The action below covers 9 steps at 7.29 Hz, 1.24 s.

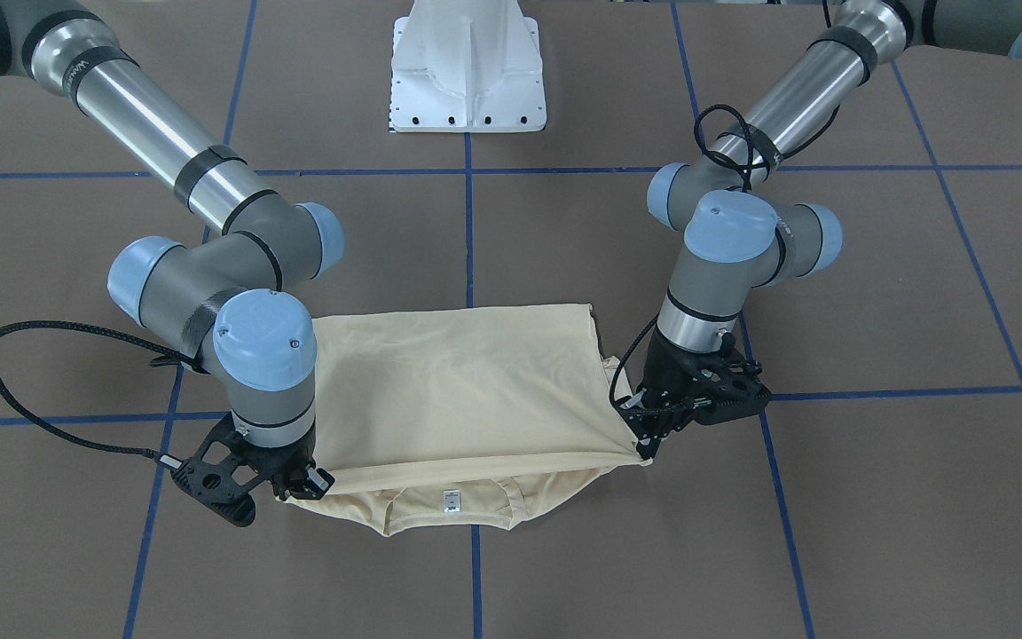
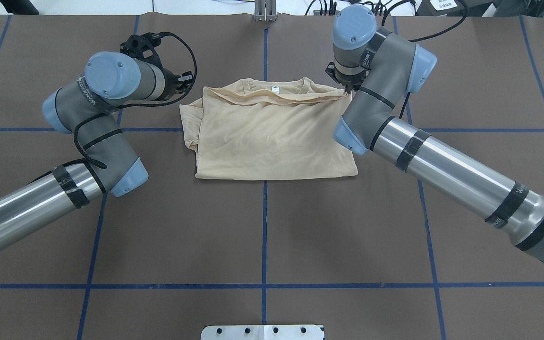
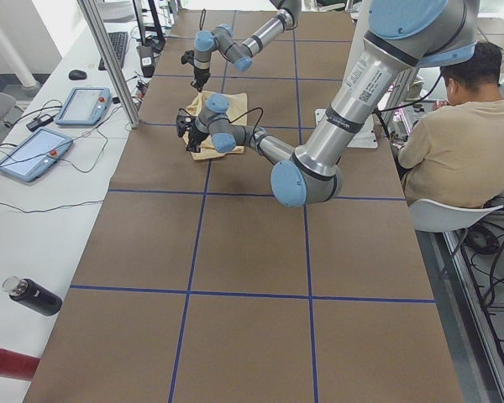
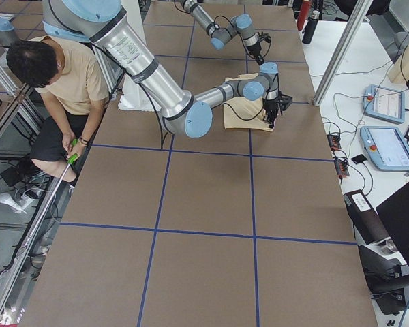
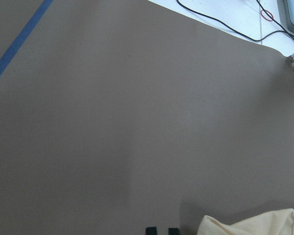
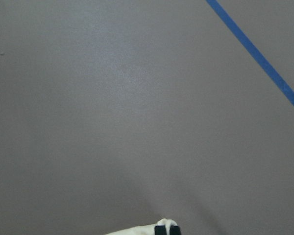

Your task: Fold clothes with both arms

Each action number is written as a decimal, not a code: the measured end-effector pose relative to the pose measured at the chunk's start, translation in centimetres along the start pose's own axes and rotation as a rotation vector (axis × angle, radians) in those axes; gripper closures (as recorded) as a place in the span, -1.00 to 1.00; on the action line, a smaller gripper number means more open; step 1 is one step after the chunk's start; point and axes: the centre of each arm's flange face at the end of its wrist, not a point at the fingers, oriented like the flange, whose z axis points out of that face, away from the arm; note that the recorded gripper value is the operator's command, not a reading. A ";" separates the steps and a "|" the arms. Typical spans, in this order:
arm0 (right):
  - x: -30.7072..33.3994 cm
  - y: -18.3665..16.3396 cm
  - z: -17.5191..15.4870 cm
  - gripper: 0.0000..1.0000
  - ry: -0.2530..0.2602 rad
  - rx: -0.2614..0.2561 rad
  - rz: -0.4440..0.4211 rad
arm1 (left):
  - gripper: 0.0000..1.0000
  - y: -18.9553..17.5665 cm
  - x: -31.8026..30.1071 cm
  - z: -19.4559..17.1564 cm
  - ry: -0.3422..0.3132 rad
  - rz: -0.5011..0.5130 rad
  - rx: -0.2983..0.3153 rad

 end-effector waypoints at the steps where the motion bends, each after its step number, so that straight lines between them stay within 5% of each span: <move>1: -0.3 0.0 -0.3 -0.72 -0.010 0.003 0.000 | 0.05 -0.1 -0.1 0.1 -0.003 0.001 0.000; 5: -0.4 -0.7 -4.2 -0.75 -0.109 0.013 0.121 | -0.01 -4.1 -0.4 -2.1 0.035 0.028 0.049; 8: 8.2 8.2 -7.7 -0.79 -0.228 -0.072 0.271 | -0.01 -7.5 -2.3 -3.5 0.022 0.121 0.095; 9: 11.0 10.2 -7.6 -0.70 -0.225 -0.096 0.308 | -0.01 -7.6 -3.0 -3.3 0.012 0.127 0.096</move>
